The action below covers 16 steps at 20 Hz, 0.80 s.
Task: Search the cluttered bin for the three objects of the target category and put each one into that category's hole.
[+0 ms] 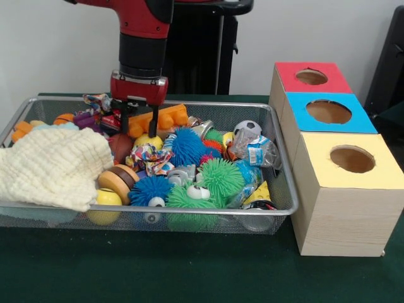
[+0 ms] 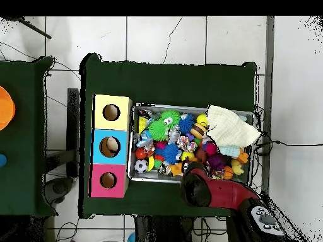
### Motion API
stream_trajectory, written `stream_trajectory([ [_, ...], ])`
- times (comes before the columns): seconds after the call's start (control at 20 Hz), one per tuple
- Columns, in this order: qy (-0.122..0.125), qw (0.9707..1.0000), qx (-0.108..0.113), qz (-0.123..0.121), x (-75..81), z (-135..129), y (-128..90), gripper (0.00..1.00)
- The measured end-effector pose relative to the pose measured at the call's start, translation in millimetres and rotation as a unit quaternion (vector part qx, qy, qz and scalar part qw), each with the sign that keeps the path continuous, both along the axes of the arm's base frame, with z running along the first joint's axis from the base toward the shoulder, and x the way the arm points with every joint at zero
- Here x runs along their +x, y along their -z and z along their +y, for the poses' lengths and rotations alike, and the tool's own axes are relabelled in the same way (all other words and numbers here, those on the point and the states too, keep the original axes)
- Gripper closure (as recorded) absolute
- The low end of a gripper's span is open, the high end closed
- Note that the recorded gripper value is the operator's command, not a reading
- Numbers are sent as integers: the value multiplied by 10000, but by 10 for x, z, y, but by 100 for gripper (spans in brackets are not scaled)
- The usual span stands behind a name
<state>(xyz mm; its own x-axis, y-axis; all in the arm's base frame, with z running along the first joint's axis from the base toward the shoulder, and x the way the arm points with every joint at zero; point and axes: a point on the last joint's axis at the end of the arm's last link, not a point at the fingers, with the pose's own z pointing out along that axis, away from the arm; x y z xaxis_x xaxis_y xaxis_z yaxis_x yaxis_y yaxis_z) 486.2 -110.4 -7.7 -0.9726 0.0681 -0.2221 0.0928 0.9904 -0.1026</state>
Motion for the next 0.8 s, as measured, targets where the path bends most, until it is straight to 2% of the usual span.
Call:
stream_trajectory([
  [0.4, 75, 9996, -122, -256, 118, -35, 21, 0],
  [0.8, 187, 9992, -176, -313, 156, -84, 22, 0],
])
